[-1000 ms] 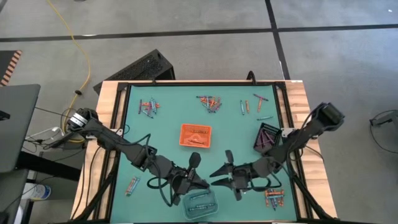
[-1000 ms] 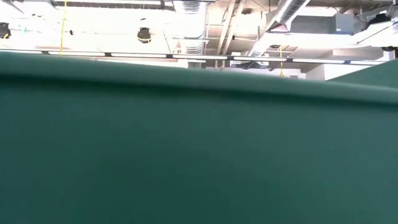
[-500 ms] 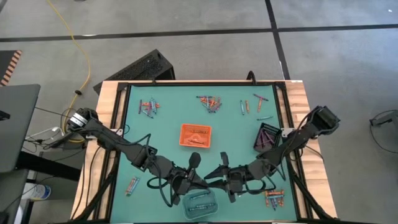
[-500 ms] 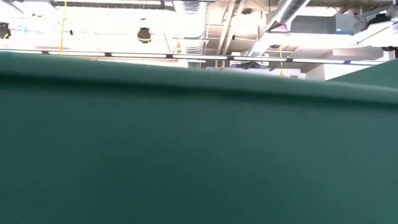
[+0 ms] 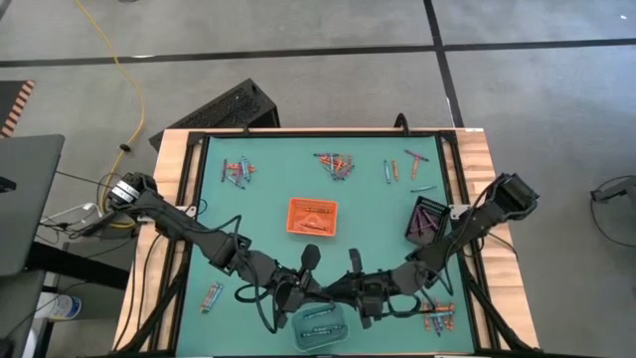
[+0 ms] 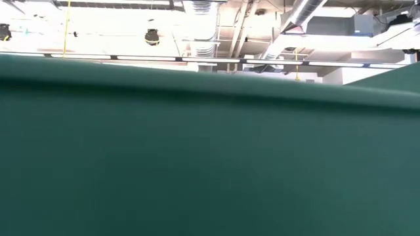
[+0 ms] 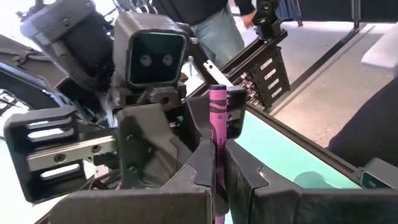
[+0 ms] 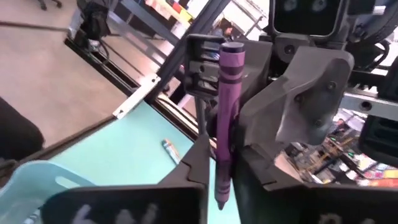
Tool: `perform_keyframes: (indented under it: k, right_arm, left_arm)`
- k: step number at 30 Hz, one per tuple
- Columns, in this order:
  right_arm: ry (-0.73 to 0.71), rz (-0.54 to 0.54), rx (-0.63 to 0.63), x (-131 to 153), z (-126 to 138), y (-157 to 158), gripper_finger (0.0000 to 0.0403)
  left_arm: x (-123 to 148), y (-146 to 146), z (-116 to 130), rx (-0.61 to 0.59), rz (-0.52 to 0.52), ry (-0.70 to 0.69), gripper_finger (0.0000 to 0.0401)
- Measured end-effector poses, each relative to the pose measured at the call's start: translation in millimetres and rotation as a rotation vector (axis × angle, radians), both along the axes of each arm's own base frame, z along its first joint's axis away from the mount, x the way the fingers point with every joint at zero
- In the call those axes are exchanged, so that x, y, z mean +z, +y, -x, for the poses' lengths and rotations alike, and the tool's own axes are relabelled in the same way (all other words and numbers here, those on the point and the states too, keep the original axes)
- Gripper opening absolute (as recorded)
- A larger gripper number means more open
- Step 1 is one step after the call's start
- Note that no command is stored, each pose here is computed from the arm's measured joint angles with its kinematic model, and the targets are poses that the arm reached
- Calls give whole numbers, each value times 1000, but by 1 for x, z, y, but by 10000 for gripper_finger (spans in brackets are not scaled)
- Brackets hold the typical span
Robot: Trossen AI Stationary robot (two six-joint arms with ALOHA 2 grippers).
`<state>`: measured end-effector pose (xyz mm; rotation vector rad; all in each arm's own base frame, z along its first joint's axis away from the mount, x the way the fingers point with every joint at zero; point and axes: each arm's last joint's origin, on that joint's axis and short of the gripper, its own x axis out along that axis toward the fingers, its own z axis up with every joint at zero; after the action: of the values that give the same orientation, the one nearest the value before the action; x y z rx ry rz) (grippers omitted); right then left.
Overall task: Sort crayons
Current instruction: Put the purple crayon into the black bin
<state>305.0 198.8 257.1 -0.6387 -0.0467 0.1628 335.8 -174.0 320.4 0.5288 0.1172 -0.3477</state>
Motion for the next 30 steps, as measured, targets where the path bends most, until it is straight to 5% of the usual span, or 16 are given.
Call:
perform_keyframes:
  k: [9, 16, 23, 30]
  right_arm:
    - [12, 26, -34, -2, 0, 0, 7]
    - [92, 60, -98, -10, 1, -3, 3]
    - [417, 118, -275, -16, 27, -28, 2]
    - [832, 218, -390, -10, 84, -75, 1]
  left_arm:
    - [-1, 1, 0, 14, 22, 21, 5]
    - [-9, 6, 0, 97, 42, 110, 82]
    - [-30, 2, 13, 175, 47, 339, 168]
    - [-53, -9, 42, 277, 69, 647, 182]
